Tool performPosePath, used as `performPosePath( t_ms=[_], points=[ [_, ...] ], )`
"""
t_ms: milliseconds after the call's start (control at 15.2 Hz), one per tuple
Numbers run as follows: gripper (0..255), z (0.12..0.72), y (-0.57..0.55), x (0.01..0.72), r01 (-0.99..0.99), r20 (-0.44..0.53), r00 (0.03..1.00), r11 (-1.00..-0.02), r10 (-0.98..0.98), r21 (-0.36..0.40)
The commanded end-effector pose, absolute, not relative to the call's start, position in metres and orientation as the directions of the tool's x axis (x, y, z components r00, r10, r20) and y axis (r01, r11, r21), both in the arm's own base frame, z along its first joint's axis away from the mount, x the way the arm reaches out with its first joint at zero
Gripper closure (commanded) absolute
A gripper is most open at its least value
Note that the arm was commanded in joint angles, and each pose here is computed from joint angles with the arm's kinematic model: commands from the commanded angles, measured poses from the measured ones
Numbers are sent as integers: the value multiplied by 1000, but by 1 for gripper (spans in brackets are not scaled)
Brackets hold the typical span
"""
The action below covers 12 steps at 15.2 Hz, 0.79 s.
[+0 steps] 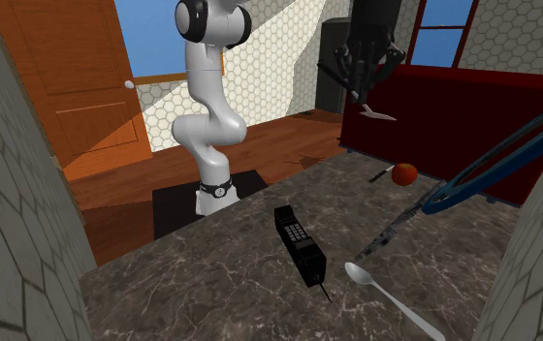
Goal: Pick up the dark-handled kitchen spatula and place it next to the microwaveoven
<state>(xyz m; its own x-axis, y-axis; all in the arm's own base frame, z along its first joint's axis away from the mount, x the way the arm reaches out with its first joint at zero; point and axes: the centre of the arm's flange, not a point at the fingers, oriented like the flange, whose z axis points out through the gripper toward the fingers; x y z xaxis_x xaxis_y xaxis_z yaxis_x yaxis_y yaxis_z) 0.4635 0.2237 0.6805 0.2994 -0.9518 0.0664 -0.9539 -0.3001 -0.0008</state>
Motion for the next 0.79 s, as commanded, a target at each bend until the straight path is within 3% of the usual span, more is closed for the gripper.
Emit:
performPosePath(
  t_ms=[0, 726],
  points=[
    [255, 692, 224, 463, -954, 66, 299, -300, -952, 0],
    [255, 750, 224, 463, -954, 66, 299, -300, -952, 0]
  ],
)
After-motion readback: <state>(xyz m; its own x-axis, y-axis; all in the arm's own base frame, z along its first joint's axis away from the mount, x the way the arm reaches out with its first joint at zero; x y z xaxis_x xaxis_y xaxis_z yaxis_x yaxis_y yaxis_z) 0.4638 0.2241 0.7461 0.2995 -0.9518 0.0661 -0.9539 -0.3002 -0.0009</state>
